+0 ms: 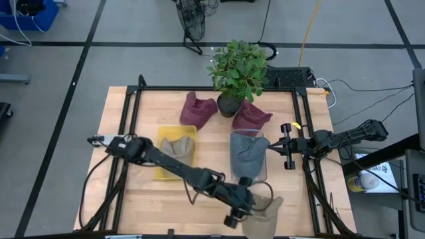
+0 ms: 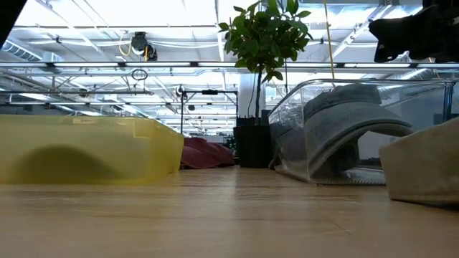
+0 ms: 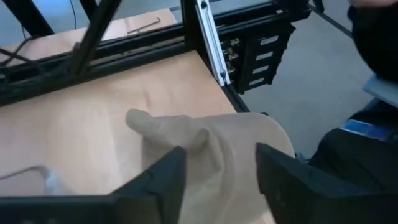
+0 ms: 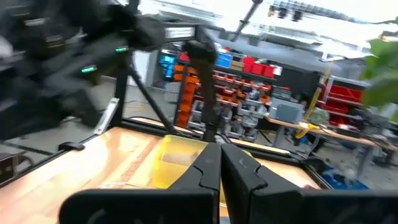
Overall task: Pick & Place hat
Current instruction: Put the brown cap into the yellow bin
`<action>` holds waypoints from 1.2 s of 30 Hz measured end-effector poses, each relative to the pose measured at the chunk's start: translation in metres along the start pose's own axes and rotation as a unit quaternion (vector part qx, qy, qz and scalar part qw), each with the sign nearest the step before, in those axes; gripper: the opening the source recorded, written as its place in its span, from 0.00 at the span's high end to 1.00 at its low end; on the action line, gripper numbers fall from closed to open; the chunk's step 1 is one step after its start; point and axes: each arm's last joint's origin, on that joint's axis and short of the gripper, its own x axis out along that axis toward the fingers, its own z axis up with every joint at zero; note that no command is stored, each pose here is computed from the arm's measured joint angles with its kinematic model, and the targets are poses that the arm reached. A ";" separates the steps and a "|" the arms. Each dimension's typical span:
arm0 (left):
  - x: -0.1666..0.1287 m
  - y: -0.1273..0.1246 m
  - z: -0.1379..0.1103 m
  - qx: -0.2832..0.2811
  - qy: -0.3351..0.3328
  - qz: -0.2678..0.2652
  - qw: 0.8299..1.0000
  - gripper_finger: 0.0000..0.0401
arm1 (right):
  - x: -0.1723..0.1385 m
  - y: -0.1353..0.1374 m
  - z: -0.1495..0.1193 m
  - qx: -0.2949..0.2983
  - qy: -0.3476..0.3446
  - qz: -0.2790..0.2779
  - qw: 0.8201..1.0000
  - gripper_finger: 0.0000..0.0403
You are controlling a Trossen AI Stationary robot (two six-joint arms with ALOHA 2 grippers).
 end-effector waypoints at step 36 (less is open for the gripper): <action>0.081 0.023 -0.073 -0.044 0.098 -0.066 0.992 0.26 | 0.001 0.001 -0.005 0.021 0.028 -0.009 0.999 1.00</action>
